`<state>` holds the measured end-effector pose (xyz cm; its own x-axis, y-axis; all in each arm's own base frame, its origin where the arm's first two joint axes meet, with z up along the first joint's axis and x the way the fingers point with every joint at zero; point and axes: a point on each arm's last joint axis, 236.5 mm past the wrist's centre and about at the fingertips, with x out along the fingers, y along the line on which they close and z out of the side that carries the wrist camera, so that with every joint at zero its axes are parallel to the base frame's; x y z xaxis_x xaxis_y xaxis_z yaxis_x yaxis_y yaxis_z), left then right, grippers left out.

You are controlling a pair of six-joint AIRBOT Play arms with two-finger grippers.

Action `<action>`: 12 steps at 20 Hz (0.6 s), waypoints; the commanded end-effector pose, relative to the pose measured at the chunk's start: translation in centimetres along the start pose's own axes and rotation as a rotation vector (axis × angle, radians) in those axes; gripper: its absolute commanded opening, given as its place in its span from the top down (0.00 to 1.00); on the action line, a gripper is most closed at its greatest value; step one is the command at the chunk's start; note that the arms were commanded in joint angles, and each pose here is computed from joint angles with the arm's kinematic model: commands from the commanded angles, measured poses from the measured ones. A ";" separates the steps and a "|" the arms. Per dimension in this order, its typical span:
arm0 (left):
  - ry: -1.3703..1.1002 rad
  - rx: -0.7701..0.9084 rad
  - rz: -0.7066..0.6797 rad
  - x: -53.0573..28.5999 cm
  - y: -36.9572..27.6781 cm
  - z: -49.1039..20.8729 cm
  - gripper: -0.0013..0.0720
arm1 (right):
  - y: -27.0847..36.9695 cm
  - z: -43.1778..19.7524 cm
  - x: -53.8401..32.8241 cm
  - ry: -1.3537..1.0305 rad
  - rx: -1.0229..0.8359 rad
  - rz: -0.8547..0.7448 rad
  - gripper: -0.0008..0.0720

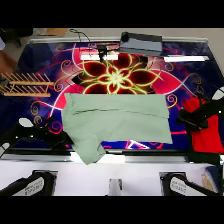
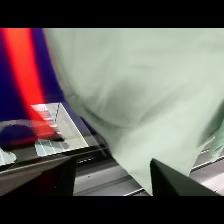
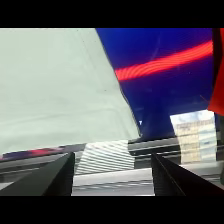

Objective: Fold the shirts.

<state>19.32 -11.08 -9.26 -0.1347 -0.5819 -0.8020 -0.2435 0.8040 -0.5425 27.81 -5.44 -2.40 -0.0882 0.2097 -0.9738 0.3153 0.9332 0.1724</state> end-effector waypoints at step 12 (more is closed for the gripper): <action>-0.050 0.022 0.043 2.5 -1.5 0.8 0.56 | -2.5 -4.2 6.0 0.124 0.025 -0.061 0.23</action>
<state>20.33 -13.17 -10.55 -0.0881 -0.5444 -0.8342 -0.2339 0.8254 -0.5139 22.83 -5.22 -7.22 -0.2286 0.1944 -0.9539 0.3257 0.9387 0.1133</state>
